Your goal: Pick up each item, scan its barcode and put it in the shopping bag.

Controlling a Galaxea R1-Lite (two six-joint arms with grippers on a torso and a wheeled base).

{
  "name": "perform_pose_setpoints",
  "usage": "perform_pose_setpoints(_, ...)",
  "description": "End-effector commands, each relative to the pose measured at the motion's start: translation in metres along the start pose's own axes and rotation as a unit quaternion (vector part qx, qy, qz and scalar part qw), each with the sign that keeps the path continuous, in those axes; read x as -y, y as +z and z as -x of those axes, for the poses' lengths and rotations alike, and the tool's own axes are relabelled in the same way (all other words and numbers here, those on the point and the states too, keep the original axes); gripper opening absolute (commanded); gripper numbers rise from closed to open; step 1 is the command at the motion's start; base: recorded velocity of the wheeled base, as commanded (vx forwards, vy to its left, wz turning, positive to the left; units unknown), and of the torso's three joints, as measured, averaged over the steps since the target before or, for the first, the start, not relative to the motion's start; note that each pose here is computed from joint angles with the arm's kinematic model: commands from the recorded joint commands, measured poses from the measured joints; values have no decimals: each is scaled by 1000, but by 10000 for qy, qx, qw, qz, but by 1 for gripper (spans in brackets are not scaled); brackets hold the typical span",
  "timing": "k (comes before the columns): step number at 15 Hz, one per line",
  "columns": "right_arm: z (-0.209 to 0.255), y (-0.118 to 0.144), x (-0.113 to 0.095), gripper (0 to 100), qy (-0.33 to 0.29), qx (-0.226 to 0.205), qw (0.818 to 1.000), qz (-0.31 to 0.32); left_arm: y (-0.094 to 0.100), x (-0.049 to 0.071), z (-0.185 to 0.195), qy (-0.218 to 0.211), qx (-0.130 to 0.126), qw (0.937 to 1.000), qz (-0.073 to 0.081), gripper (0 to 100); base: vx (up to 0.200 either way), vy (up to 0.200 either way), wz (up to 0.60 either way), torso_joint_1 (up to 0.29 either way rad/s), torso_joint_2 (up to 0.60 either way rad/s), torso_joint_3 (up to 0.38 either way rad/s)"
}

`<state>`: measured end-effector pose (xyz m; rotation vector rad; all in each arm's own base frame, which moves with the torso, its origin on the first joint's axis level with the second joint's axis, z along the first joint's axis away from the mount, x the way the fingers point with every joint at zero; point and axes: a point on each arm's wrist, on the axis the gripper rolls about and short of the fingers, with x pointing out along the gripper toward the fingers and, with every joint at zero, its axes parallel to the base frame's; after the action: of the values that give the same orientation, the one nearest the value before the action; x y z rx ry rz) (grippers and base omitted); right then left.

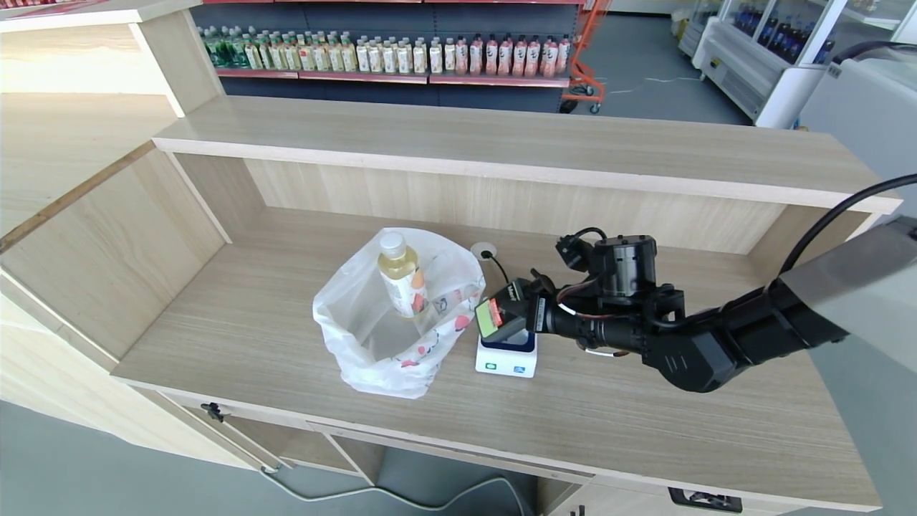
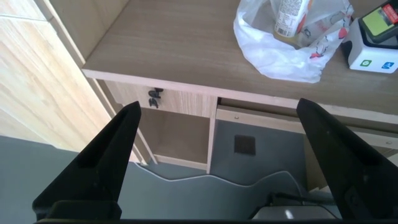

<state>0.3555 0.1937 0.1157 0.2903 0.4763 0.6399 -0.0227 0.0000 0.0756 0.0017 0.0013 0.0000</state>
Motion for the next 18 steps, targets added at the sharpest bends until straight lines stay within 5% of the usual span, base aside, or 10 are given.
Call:
perform_pose_setpoints(1, 3, 3, -2, 0, 12, 45, 10000, 12, 0, 0, 0, 0, -1, 10000, 1, 100, 0, 0, 0, 0, 0, 0)
perform_pose_setpoints(6, 86, 48, -45, 0, 134, 1135, 9911, 685, 0, 0, 0, 0, 6, 10000, 1, 100, 0, 0, 0, 0, 0, 0)
perform_pose_setpoints(10, 149, 34, -47, 0, -172, 1244, 9673, 2205, 0, 0, 0, 0, 6, 10000, 1, 100, 0, 0, 0, 0, 0, 0)
perform_pose_setpoints(18, 165, 31, -52, 0, -93, 1290, 9612, 2438, 0, 0, 0, 0, -1, 10000, -7, 100, 0, 50, 0, 1, 1, 1)
